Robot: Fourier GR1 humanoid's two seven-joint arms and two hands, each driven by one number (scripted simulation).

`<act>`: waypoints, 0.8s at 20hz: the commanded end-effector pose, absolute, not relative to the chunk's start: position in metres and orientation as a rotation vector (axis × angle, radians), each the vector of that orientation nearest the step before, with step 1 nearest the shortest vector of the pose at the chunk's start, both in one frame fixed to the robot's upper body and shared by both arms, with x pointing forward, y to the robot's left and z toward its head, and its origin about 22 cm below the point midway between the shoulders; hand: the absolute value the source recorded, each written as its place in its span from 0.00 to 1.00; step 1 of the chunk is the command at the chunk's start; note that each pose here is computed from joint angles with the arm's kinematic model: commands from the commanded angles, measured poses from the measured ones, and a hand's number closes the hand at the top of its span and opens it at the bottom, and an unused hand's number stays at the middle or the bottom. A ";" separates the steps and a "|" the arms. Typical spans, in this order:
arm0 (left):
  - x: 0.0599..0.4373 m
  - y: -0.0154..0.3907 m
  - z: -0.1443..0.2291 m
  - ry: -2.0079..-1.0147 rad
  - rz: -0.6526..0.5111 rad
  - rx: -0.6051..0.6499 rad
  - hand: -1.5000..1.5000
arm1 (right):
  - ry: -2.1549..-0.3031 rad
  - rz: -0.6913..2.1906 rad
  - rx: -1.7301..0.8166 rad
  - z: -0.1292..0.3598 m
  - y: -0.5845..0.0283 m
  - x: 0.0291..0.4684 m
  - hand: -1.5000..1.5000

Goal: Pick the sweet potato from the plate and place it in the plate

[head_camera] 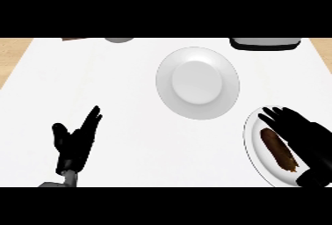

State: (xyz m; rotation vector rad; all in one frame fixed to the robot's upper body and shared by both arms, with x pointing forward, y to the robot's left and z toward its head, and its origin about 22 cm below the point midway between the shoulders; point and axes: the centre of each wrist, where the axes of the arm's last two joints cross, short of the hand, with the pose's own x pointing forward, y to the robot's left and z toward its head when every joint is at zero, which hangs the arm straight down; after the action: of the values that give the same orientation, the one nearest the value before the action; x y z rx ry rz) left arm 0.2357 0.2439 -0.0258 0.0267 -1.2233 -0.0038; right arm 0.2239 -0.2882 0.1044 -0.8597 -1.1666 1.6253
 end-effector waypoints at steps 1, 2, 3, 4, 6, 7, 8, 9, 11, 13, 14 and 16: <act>0.245 0.234 -0.036 -1.193 -0.013 0.013 0.50 | -1.155 1.622 -0.834 0.097 -0.282 0.213 0.00; 0.236 0.237 -0.028 -1.197 -0.024 -0.002 0.50 | -1.160 1.641 -0.827 0.083 -0.288 0.215 0.00; 0.229 0.242 -0.035 -1.196 -0.015 0.001 0.50 | -1.151 1.639 -0.851 0.073 -0.274 0.209 0.00; 0.240 0.234 -0.026 -1.188 -0.007 0.000 0.50 | -1.159 1.663 -0.856 0.053 -0.281 0.207 0.00; 0.236 0.235 -0.037 -1.176 -0.003 0.016 0.50 | -1.153 1.642 -0.942 0.068 -0.286 0.214 0.00; 0.230 0.237 -0.044 -1.182 -0.019 0.027 0.50 | -1.117 1.650 -0.971 0.079 -0.277 0.226 0.00; 0.243 0.242 -0.026 -1.183 -0.006 0.008 0.50 | -1.112 1.662 -0.979 0.074 -0.286 0.216 0.00; 0.239 0.239 -0.031 -1.180 -0.002 -0.001 0.50 | -1.094 1.662 -1.013 0.065 -0.283 0.225 0.00; 0.237 0.227 -0.027 -1.198 0.005 -0.002 0.50 | -1.080 1.659 -1.034 0.072 -0.289 0.225 0.00; 0.236 0.243 -0.026 -1.198 0.010 0.017 0.50 | -1.075 1.644 -1.032 0.055 -0.295 0.224 0.00; 0.220 0.249 -0.048 -1.188 0.008 -0.002 0.50 | -1.083 1.653 -1.026 0.060 -0.294 0.218 0.00; 0.248 0.258 -0.022 -1.191 0.001 0.008 0.50 | -1.045 1.665 -1.017 0.055 -0.300 0.238 0.00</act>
State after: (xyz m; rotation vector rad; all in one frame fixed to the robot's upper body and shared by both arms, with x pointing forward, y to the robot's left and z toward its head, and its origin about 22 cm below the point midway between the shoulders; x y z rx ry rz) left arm 0.2376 0.2471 -0.0286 0.0168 -1.2371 -0.0048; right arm 0.2252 -0.2888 0.0611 -1.0117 -1.0807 1.6561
